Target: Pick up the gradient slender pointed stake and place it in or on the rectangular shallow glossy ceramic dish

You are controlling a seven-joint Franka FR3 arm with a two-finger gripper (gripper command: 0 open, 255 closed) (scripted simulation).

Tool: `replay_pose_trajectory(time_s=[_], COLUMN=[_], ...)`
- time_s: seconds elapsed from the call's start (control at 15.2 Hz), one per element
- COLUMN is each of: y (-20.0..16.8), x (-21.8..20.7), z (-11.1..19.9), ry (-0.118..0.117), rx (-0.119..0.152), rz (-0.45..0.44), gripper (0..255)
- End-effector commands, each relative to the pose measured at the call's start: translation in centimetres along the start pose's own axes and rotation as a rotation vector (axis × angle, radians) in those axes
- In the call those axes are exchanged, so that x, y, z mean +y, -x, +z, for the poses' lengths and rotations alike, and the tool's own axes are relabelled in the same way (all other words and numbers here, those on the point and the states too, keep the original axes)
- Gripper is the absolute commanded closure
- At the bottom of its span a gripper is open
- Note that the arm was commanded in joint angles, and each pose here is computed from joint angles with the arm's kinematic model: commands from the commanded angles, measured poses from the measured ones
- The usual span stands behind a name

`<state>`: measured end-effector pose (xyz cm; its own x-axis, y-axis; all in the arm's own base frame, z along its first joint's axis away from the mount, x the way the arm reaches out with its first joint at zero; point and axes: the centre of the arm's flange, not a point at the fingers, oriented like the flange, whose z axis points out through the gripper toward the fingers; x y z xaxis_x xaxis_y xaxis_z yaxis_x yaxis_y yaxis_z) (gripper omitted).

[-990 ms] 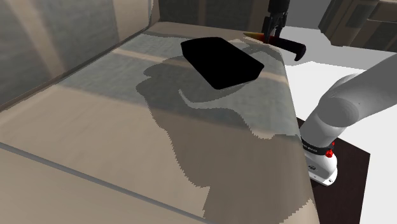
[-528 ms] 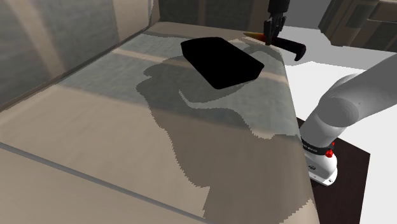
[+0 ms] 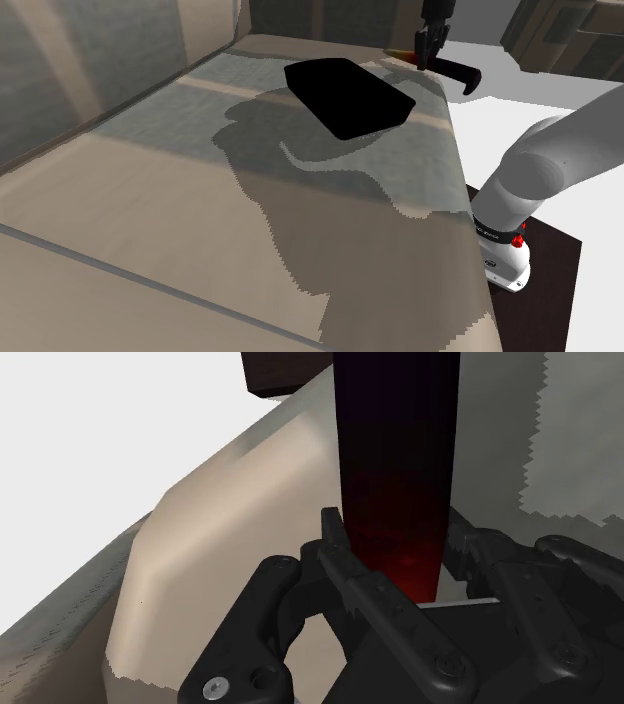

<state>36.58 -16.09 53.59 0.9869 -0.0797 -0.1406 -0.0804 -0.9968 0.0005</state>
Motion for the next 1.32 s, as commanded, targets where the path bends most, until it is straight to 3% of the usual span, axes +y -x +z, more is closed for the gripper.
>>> replay_pose_trajectory(time_s=[0.0, 1.25], y=[0.2, 1.6], x=[0.0, 0.0], z=[-0.8, -10.7], ry=[0.000, 0.000], rx=[0.000, 0.000], rz=[0.000, 0.000], gripper=[255, 255])
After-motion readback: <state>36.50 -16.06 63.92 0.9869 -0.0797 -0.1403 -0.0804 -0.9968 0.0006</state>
